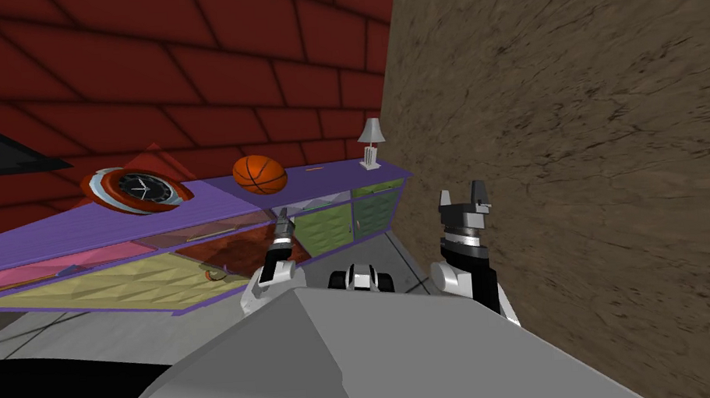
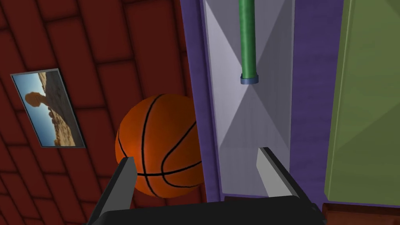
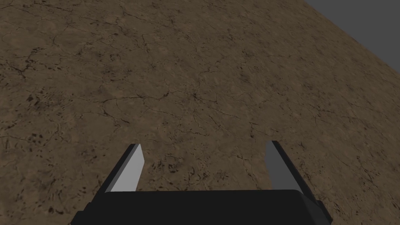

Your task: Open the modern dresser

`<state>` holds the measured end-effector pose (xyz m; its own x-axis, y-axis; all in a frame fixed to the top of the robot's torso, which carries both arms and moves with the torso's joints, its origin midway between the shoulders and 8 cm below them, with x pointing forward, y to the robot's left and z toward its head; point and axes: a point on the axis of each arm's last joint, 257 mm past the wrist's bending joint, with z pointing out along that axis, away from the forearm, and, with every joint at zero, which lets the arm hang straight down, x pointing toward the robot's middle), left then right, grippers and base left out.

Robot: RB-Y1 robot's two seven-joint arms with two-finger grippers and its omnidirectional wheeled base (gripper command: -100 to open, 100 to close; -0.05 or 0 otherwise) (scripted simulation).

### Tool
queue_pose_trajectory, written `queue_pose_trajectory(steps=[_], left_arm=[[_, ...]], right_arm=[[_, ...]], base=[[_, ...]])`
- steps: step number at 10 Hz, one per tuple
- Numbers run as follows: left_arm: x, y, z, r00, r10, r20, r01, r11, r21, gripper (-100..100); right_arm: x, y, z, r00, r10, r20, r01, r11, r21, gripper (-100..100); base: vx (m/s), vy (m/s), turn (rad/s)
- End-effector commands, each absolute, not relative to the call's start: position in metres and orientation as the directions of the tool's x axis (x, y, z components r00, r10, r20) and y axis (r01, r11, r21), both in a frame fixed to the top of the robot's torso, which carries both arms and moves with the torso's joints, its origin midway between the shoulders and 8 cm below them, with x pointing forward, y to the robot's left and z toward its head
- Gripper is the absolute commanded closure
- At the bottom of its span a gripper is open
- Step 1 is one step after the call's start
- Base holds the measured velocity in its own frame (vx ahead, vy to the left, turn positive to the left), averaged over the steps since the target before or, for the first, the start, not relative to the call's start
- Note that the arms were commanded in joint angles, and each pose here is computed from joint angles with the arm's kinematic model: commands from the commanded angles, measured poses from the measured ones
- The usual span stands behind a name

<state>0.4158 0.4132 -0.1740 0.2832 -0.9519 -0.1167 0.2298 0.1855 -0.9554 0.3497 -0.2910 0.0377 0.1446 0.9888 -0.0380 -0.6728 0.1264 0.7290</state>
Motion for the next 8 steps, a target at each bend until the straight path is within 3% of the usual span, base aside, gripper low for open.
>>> queue_pose_trajectory(steps=[1,3,8], left_arm=[[0.412,0.42,-0.203,0.326,-0.944,-0.049,0.195,0.117,-0.974,-100],[0.41,0.417,-0.219,0.349,-0.937,0.002,0.183,0.066,-0.981,-100],[0.409,0.413,-0.226,0.373,-0.926,0.055,0.178,0.013,-0.984,-100]], right_arm=[[0.35,-0.291,0.038,0.145,0.989,-0.038,-0.673,0.126,0.729,0],[0.35,-0.291,0.038,0.145,0.989,-0.038,-0.673,0.126,0.729,0],[0.35,-0.291,0.038,0.145,0.989,-0.038,-0.673,0.126,0.729,0]], base=[[0.157,-0.172,0.07],[0.112,-0.112,0.037],[0.033,-0.021,0.008]])
